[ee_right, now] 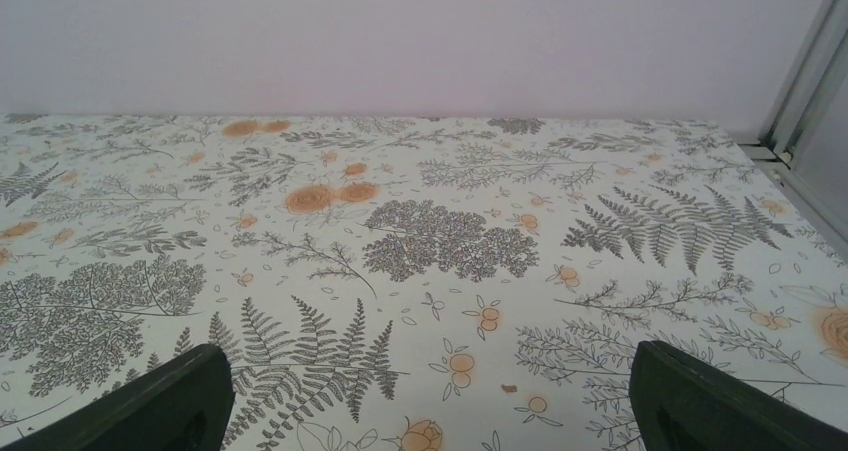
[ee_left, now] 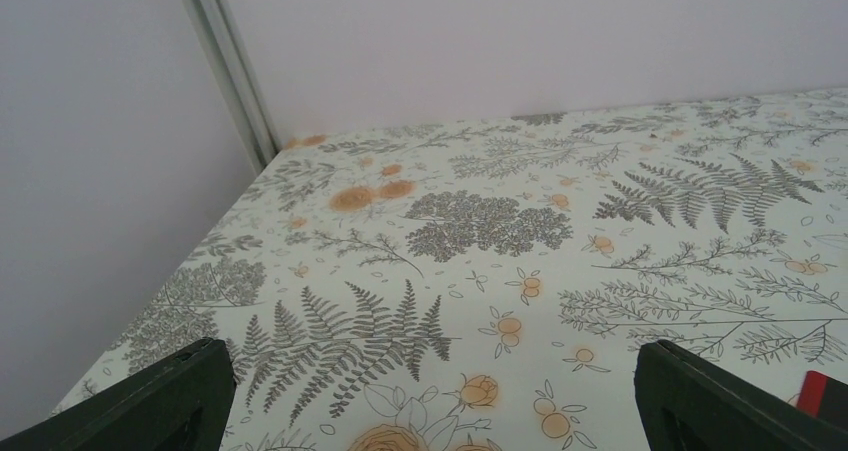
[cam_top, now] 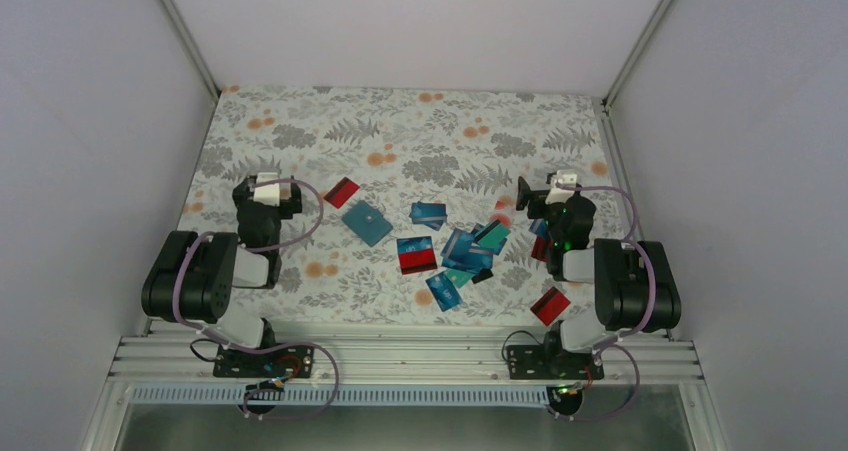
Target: Put the credit cards into the card holder
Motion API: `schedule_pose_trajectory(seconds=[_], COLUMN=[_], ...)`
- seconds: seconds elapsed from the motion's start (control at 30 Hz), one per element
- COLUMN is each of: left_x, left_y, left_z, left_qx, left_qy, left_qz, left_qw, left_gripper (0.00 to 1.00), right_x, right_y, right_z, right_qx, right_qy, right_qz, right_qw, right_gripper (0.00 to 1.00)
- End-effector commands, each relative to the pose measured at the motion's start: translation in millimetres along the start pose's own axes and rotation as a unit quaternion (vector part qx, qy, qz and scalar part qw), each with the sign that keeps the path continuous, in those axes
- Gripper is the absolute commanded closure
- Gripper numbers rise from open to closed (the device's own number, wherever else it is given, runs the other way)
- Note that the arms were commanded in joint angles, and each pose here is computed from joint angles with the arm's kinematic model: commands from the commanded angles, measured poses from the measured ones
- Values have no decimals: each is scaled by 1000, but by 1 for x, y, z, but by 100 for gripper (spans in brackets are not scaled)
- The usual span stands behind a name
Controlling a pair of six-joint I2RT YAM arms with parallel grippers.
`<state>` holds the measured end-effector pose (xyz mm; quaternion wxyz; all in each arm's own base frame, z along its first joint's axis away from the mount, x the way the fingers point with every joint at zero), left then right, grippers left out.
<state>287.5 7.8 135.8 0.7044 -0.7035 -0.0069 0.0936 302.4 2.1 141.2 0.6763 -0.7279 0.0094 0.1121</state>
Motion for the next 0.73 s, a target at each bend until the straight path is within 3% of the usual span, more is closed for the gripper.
schedule_pose_trajectory(seconds=[0.0, 0.7], left_x=[1, 2], left_y=[-10, -11], left_z=[-2, -2], left_qx=[-13, -13], left_qy=[16, 16], left_qz=[-30, -31], left_qw=[999, 999], left_gripper=[0, 0], right_x=[1, 1], right_y=[-13, -13], right_z=[-1, -1], right_qx=[-22, -22], right_qy=[11, 9], right_qz=[-37, -36], right_qw=[999, 999], right_gripper=[0, 0])
Point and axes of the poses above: each gripper's point midway between its finger pads, its own x axis out along the fingers, its own z axis along the line the jaws close on, y = z × x, the point moved 9 cm from there along -x, back along the fingers, and after that the axes turned 7 degrees about -x, right-handed, at the moved point
